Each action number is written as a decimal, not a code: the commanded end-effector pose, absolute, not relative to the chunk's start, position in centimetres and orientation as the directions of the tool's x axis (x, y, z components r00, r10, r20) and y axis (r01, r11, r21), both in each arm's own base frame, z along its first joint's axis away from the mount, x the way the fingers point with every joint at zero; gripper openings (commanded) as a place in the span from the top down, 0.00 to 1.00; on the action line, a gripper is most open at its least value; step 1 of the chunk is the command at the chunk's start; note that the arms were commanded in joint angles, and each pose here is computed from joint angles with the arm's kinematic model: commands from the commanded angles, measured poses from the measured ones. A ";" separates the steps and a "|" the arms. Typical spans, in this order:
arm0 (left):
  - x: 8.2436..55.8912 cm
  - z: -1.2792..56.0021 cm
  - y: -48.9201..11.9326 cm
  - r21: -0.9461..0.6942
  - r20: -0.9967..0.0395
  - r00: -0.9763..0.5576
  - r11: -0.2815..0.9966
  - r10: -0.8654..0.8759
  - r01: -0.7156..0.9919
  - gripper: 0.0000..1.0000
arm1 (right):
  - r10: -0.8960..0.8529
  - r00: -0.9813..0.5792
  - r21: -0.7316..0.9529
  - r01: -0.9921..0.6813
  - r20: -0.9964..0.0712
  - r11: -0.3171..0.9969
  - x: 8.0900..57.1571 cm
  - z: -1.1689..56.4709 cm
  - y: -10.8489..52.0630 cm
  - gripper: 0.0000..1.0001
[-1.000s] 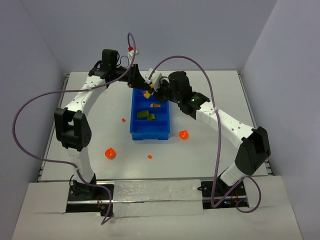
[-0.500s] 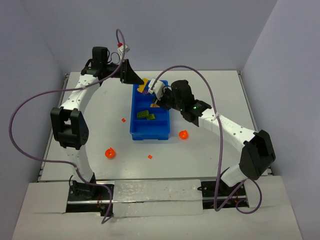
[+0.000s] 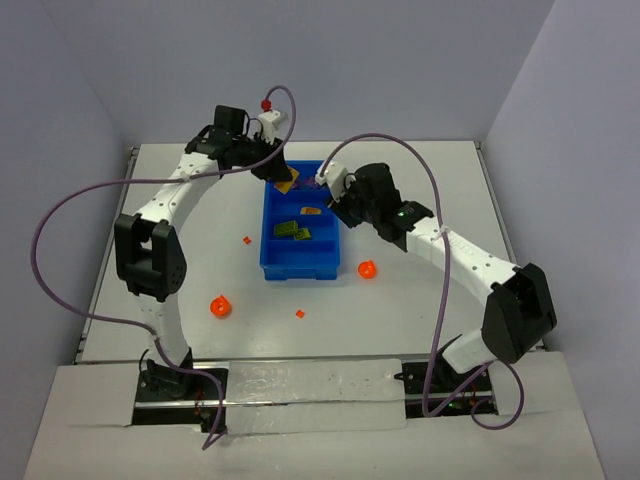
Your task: Sort the legos into containers by color
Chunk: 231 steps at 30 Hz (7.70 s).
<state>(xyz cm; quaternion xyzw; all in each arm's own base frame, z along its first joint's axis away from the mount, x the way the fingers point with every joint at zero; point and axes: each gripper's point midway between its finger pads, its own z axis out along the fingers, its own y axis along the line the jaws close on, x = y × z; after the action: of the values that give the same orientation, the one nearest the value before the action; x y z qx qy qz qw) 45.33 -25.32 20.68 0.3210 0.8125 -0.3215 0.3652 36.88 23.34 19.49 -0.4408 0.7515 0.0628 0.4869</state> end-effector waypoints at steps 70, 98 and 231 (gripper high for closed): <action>48.2 29.0 -16.2 -0.265 -0.902 -0.431 0.760 0.022 0.593 0.20 | -0.630 -0.343 -0.074 -0.839 -0.696 0.539 38.2 15.2 28.6 1.00; 43.2 24.1 -12.0 -0.289 -0.843 -0.535 0.799 0.049 0.528 0.19 | -0.712 -0.305 -0.140 -0.859 -0.633 0.493 38.1 11.5 30.1 0.40; 30.6 11.6 -24.8 -0.160 -0.657 -0.342 0.319 0.672 0.934 0.92 | -0.453 -0.768 0.108 -0.552 -0.452 0.827 29.8 10.5 11.8 0.10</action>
<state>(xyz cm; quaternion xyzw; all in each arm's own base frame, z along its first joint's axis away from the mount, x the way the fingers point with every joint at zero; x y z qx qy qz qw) 29.82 -24.39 10.88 0.5053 0.7825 -0.2802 0.2321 29.29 11.91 10.36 -0.2696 0.9315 0.1186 0.2135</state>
